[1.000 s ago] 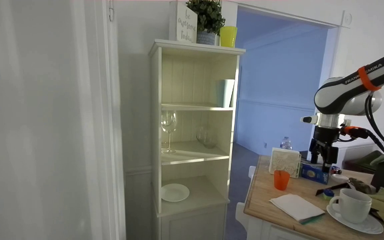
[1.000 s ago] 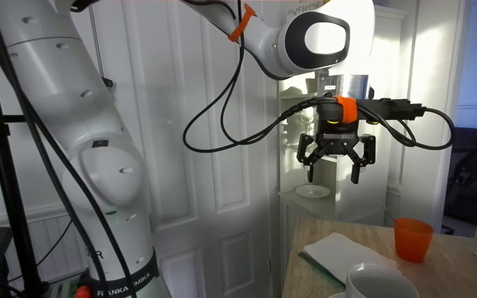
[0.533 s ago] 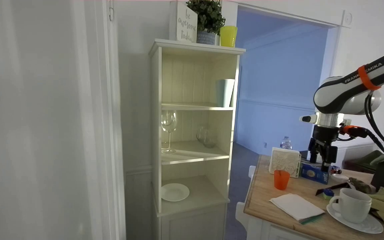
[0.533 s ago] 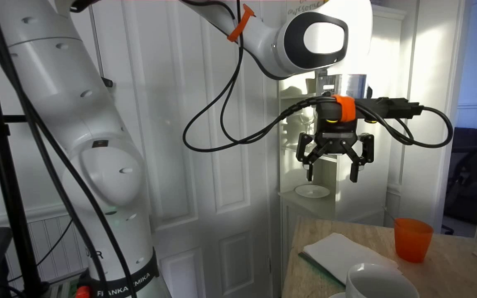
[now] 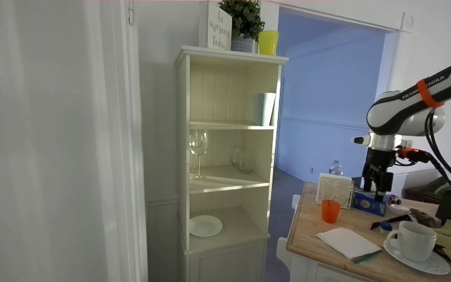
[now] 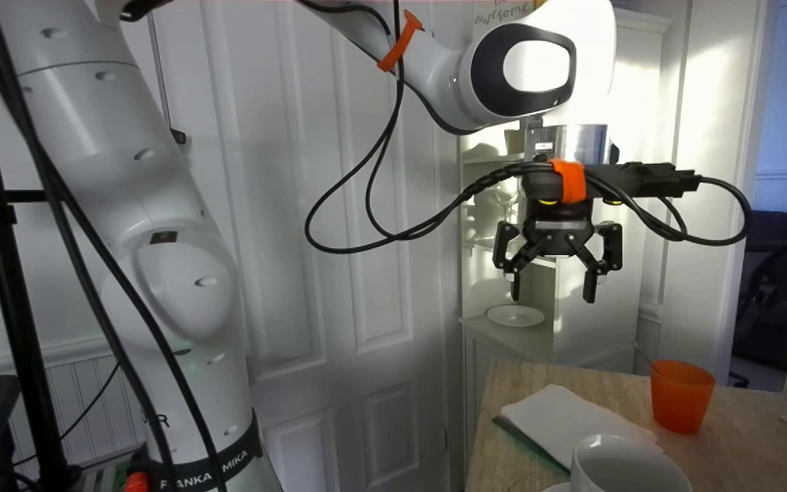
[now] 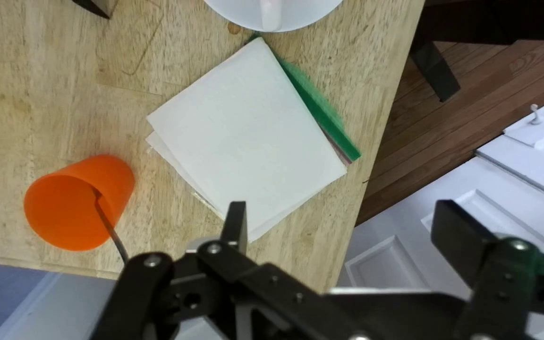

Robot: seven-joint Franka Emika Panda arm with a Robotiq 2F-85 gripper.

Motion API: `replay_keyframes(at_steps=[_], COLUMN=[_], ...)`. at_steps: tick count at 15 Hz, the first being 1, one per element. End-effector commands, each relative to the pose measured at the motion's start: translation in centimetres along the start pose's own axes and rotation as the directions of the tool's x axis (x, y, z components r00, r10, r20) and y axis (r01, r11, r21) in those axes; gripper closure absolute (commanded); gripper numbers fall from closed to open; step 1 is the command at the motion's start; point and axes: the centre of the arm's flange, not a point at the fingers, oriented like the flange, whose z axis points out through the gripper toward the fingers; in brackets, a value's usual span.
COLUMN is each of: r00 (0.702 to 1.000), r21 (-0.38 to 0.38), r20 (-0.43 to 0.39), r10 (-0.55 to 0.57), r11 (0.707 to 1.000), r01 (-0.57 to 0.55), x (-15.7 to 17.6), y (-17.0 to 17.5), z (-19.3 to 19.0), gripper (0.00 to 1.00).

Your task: Put the yellow and blue blocks in the white mug

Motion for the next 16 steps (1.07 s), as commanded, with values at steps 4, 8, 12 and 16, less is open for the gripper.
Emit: replay_keyframes(at_steps=[4,8,12,16], r00=[0.967,0.89,0.783,0.698], r21=[-0.067,-0.065,-0.053,-0.064], r20=[0.012,0.051,0.08,0.061], r10=[0.254,0.453,0.617,0.714], r11=[0.965,0.891,0.787,0.7], r01=[-0.253,-0.45,-0.615,-0.711], x=[-0.5,-2.7,-5.3,-7.7], y=[7.3,11.5,14.4,16.7], z=[3.6,6.3,8.7,10.2], gripper=[0.0,0.0,0.0,0.0])
